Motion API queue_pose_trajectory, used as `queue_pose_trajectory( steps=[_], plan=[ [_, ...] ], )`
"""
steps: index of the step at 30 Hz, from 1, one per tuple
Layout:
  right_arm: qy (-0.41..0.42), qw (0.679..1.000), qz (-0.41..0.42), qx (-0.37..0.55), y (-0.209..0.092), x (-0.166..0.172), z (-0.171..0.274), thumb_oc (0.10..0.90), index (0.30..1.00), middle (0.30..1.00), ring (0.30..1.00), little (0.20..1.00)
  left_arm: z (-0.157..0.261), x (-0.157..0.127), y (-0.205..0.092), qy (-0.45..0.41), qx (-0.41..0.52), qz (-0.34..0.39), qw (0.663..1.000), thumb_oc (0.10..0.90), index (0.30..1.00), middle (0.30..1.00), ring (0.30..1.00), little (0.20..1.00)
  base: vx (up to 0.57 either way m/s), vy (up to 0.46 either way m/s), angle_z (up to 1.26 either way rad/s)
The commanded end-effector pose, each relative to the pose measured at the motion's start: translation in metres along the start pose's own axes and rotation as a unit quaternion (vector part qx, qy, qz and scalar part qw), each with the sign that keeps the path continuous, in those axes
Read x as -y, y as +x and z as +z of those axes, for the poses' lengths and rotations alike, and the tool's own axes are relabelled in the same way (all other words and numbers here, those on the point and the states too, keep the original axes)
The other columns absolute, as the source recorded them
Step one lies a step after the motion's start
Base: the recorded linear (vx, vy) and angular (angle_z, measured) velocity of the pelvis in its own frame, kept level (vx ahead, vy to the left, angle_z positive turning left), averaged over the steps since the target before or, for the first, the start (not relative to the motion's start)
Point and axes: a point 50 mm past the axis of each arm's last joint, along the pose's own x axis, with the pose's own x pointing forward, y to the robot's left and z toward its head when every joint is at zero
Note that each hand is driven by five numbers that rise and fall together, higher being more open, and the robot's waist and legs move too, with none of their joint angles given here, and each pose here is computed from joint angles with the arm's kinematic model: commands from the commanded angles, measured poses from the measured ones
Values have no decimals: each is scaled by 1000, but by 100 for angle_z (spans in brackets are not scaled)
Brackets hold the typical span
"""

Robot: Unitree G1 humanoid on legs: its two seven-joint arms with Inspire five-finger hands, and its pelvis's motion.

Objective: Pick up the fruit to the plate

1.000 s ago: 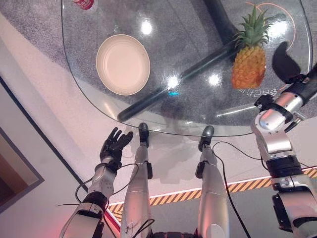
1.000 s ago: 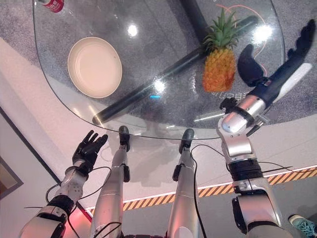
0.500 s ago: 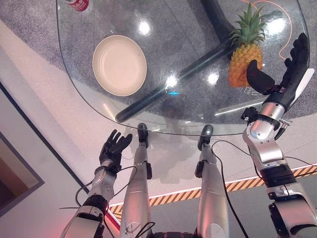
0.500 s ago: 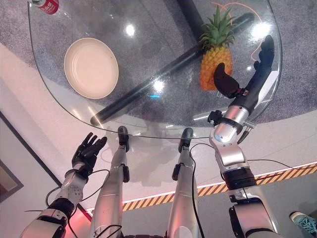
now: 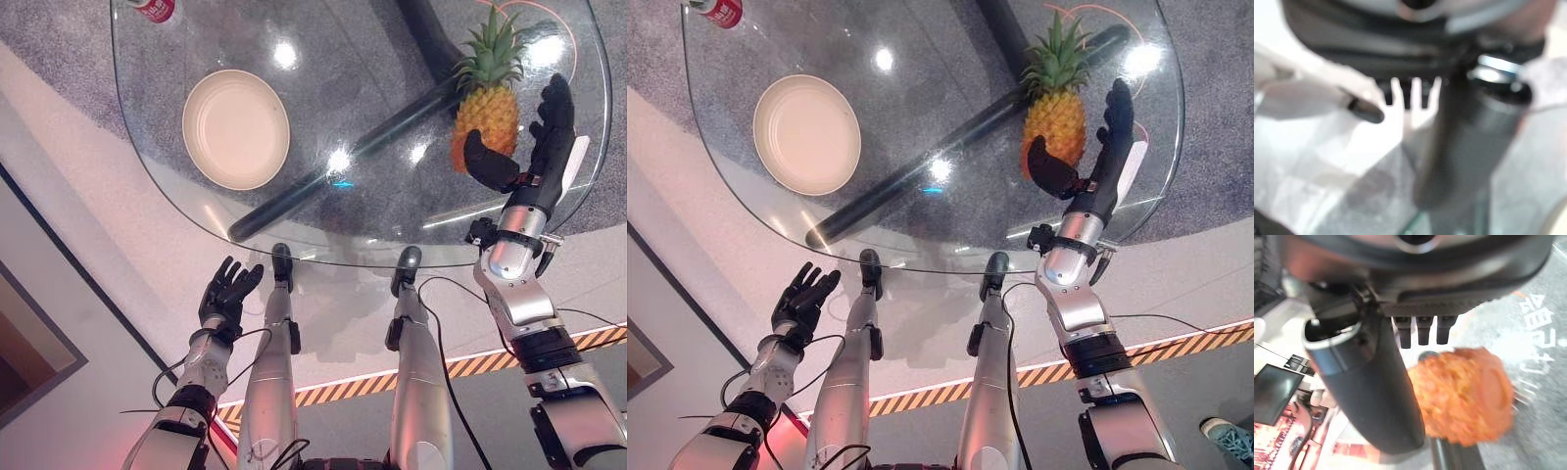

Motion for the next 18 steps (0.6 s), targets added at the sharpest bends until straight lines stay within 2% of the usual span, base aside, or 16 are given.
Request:
queue_pose_trajectory(
  steps=[1,8,18],
  plan=[
    [51,998,19,37,3,4,23,800,900,900,900,900,-3,-35,-15,12,4,45,999,800,900,900,900,900,0,0,0],
    [64,997,38,-30,3,3,4,800,900,900,900,900,-2,-37,-15,17,2,44,999,800,900,900,900,900,0,0,0],
    [49,996,34,-67,5,3,-6,800,900,900,900,900,1,-33,-13,21,2,41,999,800,900,900,900,900,0,0,0]
  ],
)
